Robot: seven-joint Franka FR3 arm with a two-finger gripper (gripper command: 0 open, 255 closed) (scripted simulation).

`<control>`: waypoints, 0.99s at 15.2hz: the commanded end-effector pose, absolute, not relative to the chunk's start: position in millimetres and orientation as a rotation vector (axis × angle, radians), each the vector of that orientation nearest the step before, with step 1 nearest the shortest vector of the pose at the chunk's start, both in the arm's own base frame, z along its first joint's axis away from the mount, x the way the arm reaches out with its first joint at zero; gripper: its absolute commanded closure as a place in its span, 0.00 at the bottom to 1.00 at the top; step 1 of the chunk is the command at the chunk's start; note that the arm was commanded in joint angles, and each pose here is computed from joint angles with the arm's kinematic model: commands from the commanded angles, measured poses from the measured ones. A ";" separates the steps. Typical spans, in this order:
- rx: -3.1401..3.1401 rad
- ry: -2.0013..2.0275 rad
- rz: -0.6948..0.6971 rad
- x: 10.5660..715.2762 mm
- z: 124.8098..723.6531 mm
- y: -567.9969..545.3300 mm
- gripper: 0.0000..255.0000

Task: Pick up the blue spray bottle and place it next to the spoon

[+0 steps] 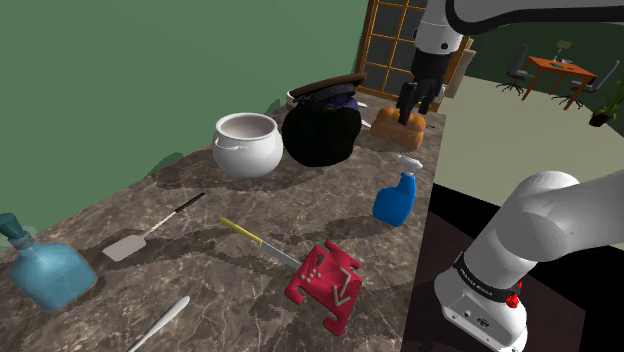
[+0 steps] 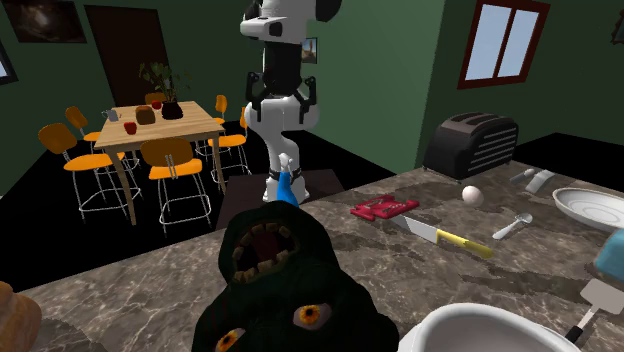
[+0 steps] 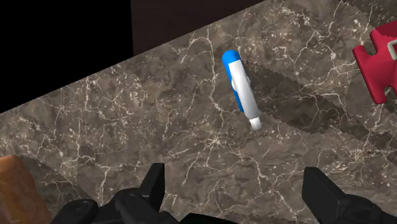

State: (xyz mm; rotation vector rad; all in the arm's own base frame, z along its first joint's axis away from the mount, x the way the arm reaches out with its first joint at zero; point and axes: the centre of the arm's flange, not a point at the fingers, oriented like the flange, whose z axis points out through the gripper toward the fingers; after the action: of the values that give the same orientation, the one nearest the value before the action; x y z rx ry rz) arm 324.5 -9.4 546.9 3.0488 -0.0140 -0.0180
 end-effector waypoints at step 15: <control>2.943 0.508 -0.648 380.8 351.6 24.1 0.00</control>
State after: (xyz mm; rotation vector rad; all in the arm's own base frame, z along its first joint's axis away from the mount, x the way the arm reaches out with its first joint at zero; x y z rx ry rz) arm 381.9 21.9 364.3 2.9578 0.4686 -0.6006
